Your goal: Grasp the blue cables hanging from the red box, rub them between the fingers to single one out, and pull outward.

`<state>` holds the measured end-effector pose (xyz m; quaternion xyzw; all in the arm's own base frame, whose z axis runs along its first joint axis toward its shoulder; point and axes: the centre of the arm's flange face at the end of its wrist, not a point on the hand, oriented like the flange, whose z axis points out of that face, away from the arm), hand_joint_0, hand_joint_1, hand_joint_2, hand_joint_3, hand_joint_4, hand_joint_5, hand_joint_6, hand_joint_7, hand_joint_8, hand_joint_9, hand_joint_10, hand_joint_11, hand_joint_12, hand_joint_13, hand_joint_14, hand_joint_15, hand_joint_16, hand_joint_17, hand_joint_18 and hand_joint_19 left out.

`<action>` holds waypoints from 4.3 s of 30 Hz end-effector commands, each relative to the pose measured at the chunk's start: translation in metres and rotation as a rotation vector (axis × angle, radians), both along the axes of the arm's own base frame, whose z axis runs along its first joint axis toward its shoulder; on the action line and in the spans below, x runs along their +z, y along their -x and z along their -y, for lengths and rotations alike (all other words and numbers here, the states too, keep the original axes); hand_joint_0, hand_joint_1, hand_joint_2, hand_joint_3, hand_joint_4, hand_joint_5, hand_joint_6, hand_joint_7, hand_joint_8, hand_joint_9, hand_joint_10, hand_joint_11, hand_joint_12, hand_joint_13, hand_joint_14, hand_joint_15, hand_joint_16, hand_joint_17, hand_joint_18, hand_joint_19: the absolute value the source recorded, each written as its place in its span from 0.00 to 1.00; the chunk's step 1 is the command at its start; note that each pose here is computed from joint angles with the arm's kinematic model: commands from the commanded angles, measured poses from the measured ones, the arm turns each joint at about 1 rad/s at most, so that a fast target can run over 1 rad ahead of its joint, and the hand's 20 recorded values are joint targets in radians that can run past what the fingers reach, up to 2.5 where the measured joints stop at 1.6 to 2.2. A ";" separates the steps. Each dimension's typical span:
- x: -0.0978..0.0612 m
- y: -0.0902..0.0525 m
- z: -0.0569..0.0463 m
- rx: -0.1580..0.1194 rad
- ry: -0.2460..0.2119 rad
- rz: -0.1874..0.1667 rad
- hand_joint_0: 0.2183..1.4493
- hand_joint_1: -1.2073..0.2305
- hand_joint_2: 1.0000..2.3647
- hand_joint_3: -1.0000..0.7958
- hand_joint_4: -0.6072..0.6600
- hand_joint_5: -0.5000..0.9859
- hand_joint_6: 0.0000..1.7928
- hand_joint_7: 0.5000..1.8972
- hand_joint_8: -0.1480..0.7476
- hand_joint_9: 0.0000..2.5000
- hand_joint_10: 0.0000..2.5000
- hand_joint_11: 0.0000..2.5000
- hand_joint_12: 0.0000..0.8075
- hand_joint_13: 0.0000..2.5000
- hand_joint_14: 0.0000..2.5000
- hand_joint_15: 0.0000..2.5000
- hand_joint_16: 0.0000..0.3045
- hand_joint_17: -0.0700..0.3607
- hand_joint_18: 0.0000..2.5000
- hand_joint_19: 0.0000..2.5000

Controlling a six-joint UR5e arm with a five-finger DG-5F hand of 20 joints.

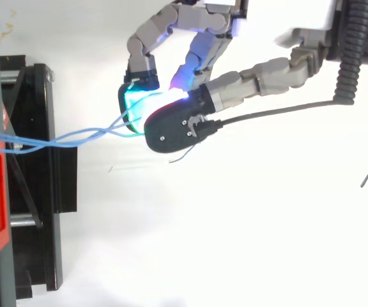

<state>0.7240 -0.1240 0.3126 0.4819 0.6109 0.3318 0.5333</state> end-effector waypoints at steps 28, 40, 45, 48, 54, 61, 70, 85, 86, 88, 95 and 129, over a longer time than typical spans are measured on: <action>0.004 -0.002 -0.005 0.006 0.019 0.007 0.30 0.38 0.01 0.40 0.49 0.25 0.49 0.38 0.40 0.44 0.01 0.32 0.39 0.42 0.01 0.34 0.15 0.40 0.35 0.30; 0.004 -0.002 -0.005 0.009 0.034 0.002 0.43 0.22 0.00 0.30 0.33 0.23 0.52 0.38 0.36 0.40 0.01 0.32 0.36 0.39 0.01 0.33 0.13 0.37 0.35 0.29; 0.004 -0.002 -0.004 0.013 0.036 0.002 0.33 0.26 0.00 0.28 0.45 0.25 0.50 0.39 0.37 0.42 0.01 0.32 0.36 0.40 0.01 0.34 0.13 0.37 0.35 0.30; 0.004 -0.002 -0.004 0.016 0.056 0.000 0.25 0.38 0.00 0.28 0.46 0.26 0.49 0.38 0.39 0.44 0.01 0.32 0.39 0.42 0.01 0.34 0.15 0.40 0.36 0.30; 0.004 -0.002 -0.003 0.015 0.068 0.000 0.21 0.59 0.00 0.28 0.47 0.27 0.48 0.36 0.42 0.46 0.01 0.32 0.41 0.42 0.01 0.34 0.17 0.43 0.36 0.30; 0.004 -0.002 -0.003 0.014 0.068 -0.002 0.23 0.57 0.00 0.28 0.49 0.27 0.46 0.35 0.42 0.46 0.01 0.32 0.40 0.42 0.01 0.34 0.16 0.42 0.36 0.31; 0.003 -0.002 -0.004 0.016 0.070 -0.003 0.32 0.27 0.01 0.44 0.45 0.24 0.51 0.40 0.39 0.43 0.01 0.33 0.38 0.41 0.01 0.35 0.14 0.39 0.36 0.31; 0.004 -0.001 0.000 0.020 0.092 -0.003 0.22 0.33 0.00 0.28 0.46 0.27 0.50 0.38 0.38 0.45 0.01 0.32 0.40 0.42 0.01 0.35 0.15 0.40 0.37 0.31; 0.004 -0.001 0.000 0.021 0.095 -0.003 0.20 0.38 0.00 0.28 0.46 0.27 0.49 0.38 0.40 0.46 0.01 0.32 0.41 0.43 0.01 0.35 0.16 0.41 0.38 0.31; 0.003 -0.002 0.001 0.022 0.104 -0.006 0.17 0.44 0.00 0.28 0.46 0.27 0.49 0.37 0.42 0.46 0.01 0.31 0.43 0.43 0.01 0.35 0.17 0.44 0.38 0.30; 0.004 -0.001 0.004 0.021 0.124 -0.007 0.17 0.59 0.00 0.28 0.50 0.27 0.46 0.34 0.44 0.46 0.01 0.31 0.45 0.43 0.01 0.34 0.18 0.45 0.37 0.30; 0.007 0.001 0.007 0.026 0.177 -0.032 0.21 0.54 0.00 0.28 0.50 0.26 0.46 0.31 0.42 0.44 0.01 0.32 0.42 0.41 0.01 0.35 0.16 0.42 0.34 0.31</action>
